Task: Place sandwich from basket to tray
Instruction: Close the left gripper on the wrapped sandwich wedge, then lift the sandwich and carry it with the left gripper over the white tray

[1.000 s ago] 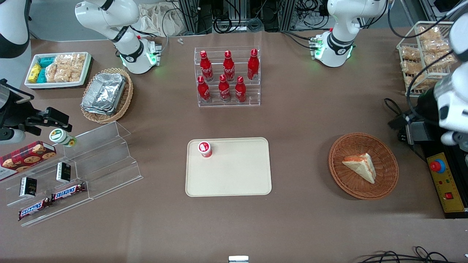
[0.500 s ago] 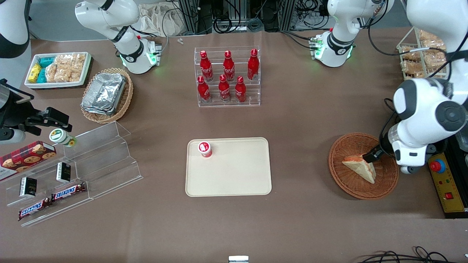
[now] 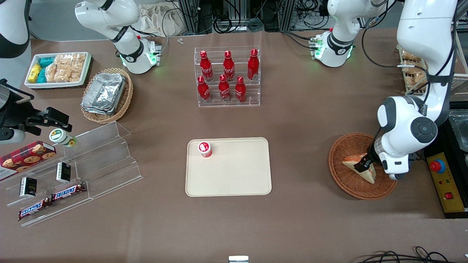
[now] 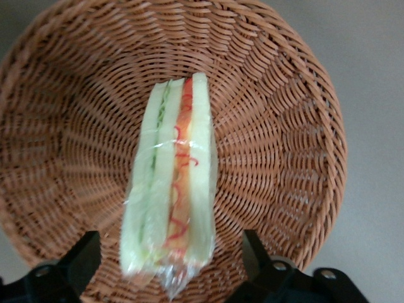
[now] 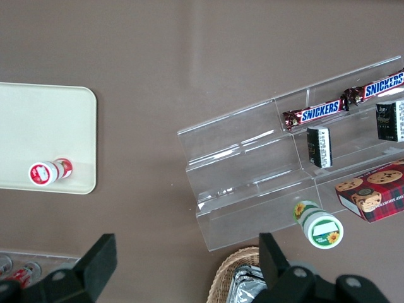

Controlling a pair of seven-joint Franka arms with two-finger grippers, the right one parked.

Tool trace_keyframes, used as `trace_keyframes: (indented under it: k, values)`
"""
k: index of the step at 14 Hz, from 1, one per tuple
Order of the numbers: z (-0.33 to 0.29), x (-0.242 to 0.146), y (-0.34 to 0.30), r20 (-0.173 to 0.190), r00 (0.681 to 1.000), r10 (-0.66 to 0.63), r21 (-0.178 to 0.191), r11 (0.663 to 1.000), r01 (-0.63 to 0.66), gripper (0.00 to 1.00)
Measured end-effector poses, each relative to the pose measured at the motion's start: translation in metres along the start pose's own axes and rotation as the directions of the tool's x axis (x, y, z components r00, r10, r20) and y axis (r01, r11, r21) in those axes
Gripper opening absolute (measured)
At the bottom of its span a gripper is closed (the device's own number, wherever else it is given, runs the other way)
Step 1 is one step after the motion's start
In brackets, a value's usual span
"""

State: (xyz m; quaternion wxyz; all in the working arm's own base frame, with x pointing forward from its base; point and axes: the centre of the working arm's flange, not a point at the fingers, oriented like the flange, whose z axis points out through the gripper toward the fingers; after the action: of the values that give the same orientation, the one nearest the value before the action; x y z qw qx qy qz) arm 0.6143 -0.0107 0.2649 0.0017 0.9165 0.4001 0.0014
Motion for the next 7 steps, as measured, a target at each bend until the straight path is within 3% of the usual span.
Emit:
trace_keyframes:
  k: [2, 7]
  values:
    - [0.015, 0.0, 0.0, 0.007, 1.0, -0.001, 0.007, 1.0, 0.001, 0.96]
    - [0.014, 0.004, 0.001, -0.003, 1.0, -0.004, -0.001, 1.0, 0.004, 0.41]
